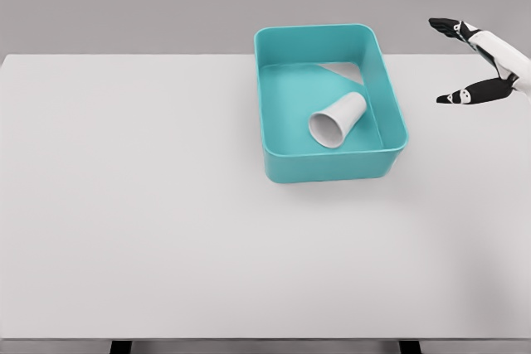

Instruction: Put the paper cup into the basket with your right arm

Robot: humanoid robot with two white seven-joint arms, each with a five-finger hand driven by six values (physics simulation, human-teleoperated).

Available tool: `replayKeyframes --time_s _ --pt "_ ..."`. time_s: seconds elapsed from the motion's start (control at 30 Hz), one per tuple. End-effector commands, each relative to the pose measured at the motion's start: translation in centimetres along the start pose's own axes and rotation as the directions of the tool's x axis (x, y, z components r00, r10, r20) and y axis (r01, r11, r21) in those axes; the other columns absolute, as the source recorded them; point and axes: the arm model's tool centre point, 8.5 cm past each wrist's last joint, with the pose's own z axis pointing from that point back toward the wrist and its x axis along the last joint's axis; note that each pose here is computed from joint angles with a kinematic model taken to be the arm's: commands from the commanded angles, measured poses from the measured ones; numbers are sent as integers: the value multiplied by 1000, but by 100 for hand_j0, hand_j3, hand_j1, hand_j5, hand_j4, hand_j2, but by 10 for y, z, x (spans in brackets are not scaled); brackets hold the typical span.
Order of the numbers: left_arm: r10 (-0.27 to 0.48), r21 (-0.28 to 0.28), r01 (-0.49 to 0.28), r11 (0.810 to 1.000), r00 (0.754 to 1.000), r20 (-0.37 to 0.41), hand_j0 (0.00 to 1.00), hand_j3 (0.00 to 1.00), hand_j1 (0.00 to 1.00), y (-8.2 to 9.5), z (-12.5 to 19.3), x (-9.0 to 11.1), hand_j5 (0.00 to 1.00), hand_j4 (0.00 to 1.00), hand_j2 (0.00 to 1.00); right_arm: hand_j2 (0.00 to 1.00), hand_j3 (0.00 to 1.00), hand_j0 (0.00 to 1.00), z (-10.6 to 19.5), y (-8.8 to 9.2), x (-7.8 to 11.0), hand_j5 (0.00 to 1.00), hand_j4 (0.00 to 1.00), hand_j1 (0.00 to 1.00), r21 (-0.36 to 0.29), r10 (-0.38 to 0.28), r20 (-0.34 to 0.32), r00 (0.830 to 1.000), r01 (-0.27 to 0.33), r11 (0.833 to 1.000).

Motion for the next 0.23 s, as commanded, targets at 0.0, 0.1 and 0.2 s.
replayKeyframes --time_s 0.0,0.1,0.2 --pt "0 0 0 1000 1000 -1 100 100 100 0 0 -1 100 100 100 100 100 100 0 -2 2 100 100 100 -12 -6 8 1000 6 1000" --pt "-2 0 2 1000 1000 0 100 100 100 0 0 0 100 100 100 100 100 100 2 -4 0 100 100 100 -18 -7 3 1000 7 1000" --pt "5 0 -5 1000 1000 12 100 100 100 0 0 4 100 100 100 100 100 100 2 -4 -1 100 100 100 -18 -12 -1 1000 12 1000"
